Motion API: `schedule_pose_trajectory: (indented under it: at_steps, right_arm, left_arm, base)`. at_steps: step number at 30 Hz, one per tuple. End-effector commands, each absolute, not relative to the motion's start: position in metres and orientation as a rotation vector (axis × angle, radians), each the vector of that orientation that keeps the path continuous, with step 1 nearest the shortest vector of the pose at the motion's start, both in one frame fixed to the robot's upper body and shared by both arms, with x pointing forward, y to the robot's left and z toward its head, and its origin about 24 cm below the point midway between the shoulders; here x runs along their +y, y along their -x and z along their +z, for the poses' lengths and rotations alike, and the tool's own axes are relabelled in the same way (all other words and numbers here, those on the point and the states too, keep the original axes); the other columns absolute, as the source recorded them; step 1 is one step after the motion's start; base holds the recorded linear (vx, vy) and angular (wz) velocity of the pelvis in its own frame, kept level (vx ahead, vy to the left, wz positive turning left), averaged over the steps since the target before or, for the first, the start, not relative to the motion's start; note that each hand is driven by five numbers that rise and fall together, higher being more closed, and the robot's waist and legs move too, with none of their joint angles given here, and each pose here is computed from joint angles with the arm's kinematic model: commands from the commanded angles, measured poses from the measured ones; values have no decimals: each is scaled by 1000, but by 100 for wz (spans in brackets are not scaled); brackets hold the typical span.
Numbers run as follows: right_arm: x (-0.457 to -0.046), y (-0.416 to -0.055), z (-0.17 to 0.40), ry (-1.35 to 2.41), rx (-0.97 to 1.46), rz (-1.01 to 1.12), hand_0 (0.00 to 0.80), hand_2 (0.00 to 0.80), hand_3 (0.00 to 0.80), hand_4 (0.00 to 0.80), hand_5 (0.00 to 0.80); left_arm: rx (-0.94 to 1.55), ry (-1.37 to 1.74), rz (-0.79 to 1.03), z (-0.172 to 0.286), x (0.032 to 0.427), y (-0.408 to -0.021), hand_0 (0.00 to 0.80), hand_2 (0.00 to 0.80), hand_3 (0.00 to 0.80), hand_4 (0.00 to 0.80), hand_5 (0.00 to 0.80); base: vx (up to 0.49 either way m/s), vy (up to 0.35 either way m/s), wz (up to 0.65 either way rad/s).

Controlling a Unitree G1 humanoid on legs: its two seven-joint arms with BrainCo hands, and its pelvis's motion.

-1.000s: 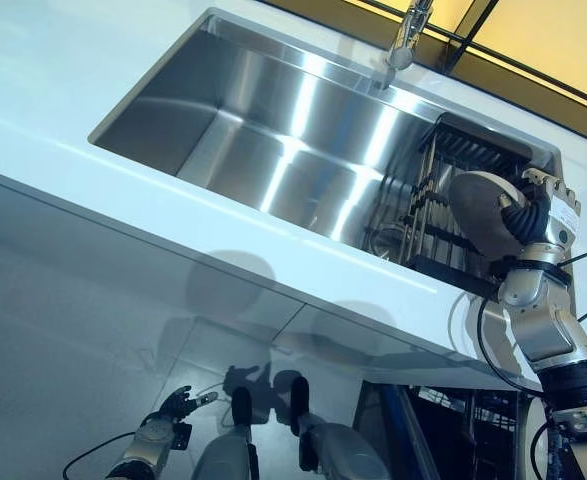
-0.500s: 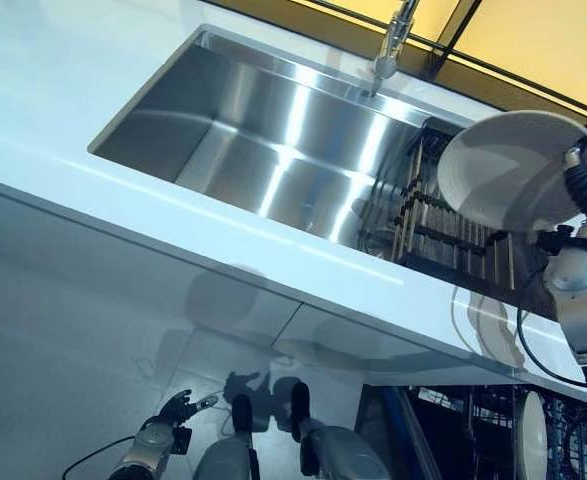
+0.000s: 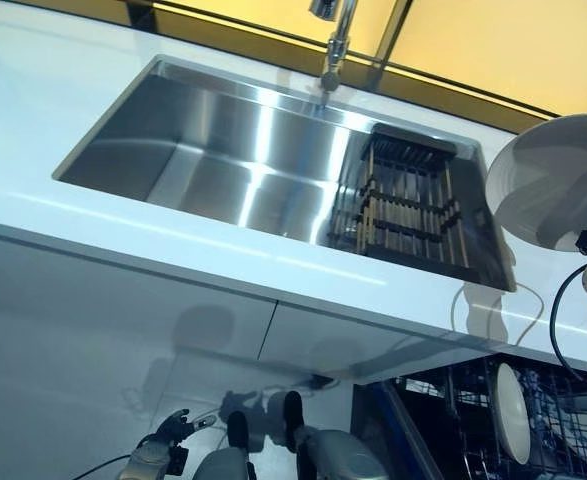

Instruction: Take plates into dishwasher

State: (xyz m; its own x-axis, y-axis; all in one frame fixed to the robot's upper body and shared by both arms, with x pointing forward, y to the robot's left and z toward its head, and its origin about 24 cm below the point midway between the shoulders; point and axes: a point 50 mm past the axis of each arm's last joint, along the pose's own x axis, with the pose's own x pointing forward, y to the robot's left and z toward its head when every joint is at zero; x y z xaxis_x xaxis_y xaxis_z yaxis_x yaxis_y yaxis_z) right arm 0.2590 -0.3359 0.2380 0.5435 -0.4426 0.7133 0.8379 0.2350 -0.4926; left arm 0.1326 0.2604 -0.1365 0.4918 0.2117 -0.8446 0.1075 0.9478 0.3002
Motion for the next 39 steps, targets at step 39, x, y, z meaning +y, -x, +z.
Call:
schedule_pose_trajectory:
  at_steps: [39]
  right_arm:
    - [-339, -267, 244, 1091, -382, -748, 800, 800, 800, 800, 800]
  left_arm:
    - [1049, -359, 36, -139, 263, -118, 0, 0, 0, 0, 0]
  base:
    - [-13, -136, -31]
